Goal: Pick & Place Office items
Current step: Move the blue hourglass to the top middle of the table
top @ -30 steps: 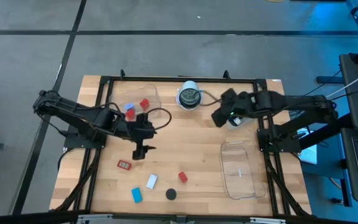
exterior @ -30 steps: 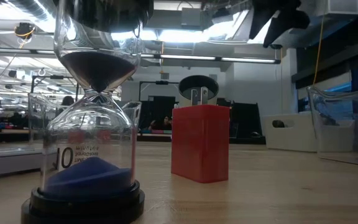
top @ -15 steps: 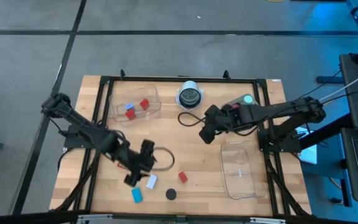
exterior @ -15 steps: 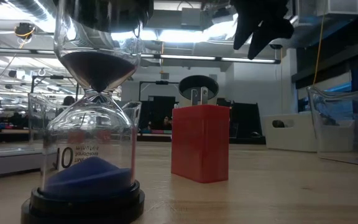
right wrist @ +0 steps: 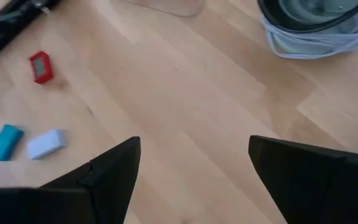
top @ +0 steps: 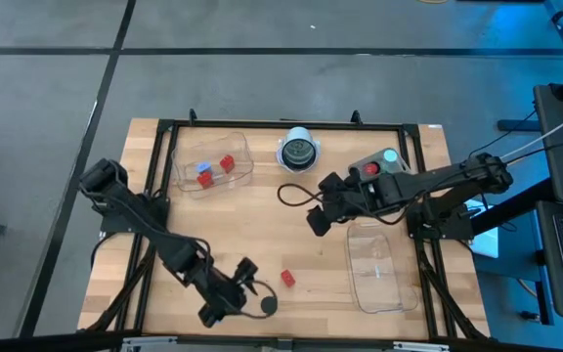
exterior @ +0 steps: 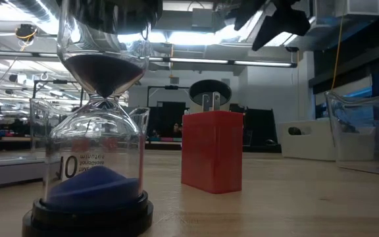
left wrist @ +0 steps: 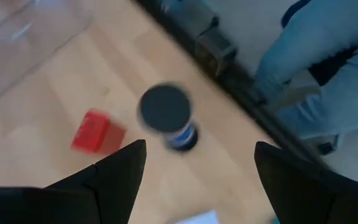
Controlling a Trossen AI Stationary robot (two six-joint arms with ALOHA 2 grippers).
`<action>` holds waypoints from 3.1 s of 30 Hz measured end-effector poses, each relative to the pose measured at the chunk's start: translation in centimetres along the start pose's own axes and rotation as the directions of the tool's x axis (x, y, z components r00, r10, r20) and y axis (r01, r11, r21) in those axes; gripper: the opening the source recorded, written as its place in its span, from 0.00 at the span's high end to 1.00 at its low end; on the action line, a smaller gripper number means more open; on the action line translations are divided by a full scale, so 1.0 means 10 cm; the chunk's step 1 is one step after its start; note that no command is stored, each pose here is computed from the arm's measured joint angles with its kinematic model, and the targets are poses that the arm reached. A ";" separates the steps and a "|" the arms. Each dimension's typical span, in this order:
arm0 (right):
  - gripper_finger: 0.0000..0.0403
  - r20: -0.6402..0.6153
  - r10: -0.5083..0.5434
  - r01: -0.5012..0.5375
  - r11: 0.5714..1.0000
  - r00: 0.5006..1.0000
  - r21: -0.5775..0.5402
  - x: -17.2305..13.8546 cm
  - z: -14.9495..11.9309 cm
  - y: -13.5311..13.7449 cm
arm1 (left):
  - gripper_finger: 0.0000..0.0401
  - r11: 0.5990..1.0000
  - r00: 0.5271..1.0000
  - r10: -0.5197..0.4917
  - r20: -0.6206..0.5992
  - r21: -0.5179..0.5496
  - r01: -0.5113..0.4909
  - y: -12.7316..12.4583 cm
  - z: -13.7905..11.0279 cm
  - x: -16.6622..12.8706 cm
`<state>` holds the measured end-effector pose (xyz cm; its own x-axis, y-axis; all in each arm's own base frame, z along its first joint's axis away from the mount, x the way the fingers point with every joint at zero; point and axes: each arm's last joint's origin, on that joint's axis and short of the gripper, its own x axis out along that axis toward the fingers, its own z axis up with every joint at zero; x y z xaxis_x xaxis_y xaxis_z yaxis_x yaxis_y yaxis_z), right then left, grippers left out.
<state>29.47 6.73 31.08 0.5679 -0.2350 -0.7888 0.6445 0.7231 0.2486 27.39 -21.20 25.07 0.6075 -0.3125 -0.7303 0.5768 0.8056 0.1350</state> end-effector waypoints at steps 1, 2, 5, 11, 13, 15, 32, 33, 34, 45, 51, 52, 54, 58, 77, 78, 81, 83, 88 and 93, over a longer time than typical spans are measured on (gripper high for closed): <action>0.25 0.005 0.010 -0.010 1.000 1.000 0.002 0.00 0.00 0.01 | 0.26 1.000 1.000 -0.004 0.013 0.017 0.004 -0.02 0.01 0.02; 0.25 0.011 0.021 -0.021 1.000 1.000 0.005 -0.01 0.00 0.03 | 0.26 0.999 1.000 -0.006 0.020 0.037 0.006 -0.04 0.02 0.04; 0.25 0.019 0.034 -0.034 0.999 0.999 0.004 -0.01 0.00 0.05 | 0.26 0.995 0.998 -0.002 0.062 0.097 -0.004 -0.06 0.06 0.09; 0.25 0.025 0.050 -0.050 0.999 0.998 -0.001 -0.02 -0.02 0.07 | 0.26 0.989 0.988 -0.041 0.147 0.149 0.019 -0.04 0.12 0.29; 0.25 0.024 0.053 -0.053 0.999 0.998 -0.006 -0.03 -0.03 0.08 | 0.26 0.988 0.987 -0.075 0.143 0.147 0.054 -0.01 0.10 0.34; 0.25 0.025 0.054 -0.054 0.998 0.998 -0.016 -0.03 -0.04 0.09 | 0.26 0.988 0.986 -0.093 0.140 0.138 0.074 0.05 0.09 0.38; 0.25 0.044 0.049 -0.045 0.995 0.998 -0.086 -0.04 -0.05 0.10 | 0.26 0.974 0.971 -0.203 0.127 0.125 0.187 0.52 -0.05 0.63; 0.25 0.044 0.049 -0.045 0.995 0.998 -0.086 -0.04 -0.05 0.10 | 0.26 0.974 0.971 -0.202 0.127 0.127 0.186 0.54 -0.06 0.63; 0.25 0.044 0.049 -0.045 0.995 0.998 -0.086 -0.04 -0.05 0.10 | 0.26 0.973 0.970 -0.206 0.129 0.132 0.189 0.56 -0.06 0.63; 0.25 0.044 0.050 -0.046 0.995 0.998 -0.089 -0.04 -0.05 0.10 | 0.26 0.949 0.943 -0.310 0.118 0.099 0.300 0.59 -0.16 0.83; 0.25 0.046 0.052 -0.048 0.995 0.998 -0.088 -0.04 -0.05 0.11 | 0.26 0.944 0.935 -0.327 0.139 0.100 0.315 0.64 -0.16 0.85; 0.25 0.046 0.052 -0.048 0.995 0.998 -0.088 -0.04 -0.05 0.11 | 0.26 0.944 0.935 -0.327 0.139 0.101 0.315 0.64 -0.16 0.85; 0.25 0.046 0.052 -0.048 0.995 0.998 -0.088 -0.04 -0.05 0.11 | 0.26 0.944 0.935 -0.327 0.139 0.102 0.314 0.64 -0.16 0.85; 0.25 0.046 0.052 -0.048 0.995 0.998 -0.092 -0.04 -0.05 0.11 | 0.26 0.943 0.935 -0.327 0.135 0.109 0.314 0.64 -0.17 0.85; 0.25 0.061 0.042 -0.036 0.995 0.997 -0.093 -0.04 -0.04 0.10 | 0.47 0.945 0.937 -0.323 0.135 0.107 0.310 0.64 -0.16 0.85; 0.25 0.061 0.042 -0.036 0.995 0.997 -0.093 -0.04 -0.04 0.10 | 0.46 0.946 0.938 -0.321 0.130 0.100 0.309 0.64 -0.17 0.84; 0.25 0.061 0.042 -0.036 0.995 0.997 -0.092 -0.04 -0.04 0.10 | 0.46 0.957 0.953 -0.286 0.095 0.073 0.280 0.65 -0.17 0.75; 0.25 0.061 0.042 -0.036 0.995 0.997 -0.090 -0.04 -0.04 0.10 | 0.46 0.969 0.967 -0.244 0.071 0.062 0.240 0.66 -0.16 0.66; 0.25 0.061 0.042 -0.036 0.995 0.997 -0.089 -0.04 -0.04 0.10 | 0.46 0.997 0.998 -0.049 0.047 0.053 0.047 0.77 -0.12 0.43; 0.25 0.060 0.042 -0.036 0.996 0.997 -0.087 -0.04 -0.04 0.10 | 0.46 0.994 0.994 0.108 0.012 -0.003 -0.108 1.05 -0.17 0.33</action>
<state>29.66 7.87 31.44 0.6239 -0.2433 -0.7426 0.5765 0.7848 0.2273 34.50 -12.93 22.93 0.6725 -0.2294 -0.7037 0.5062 0.8362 0.2111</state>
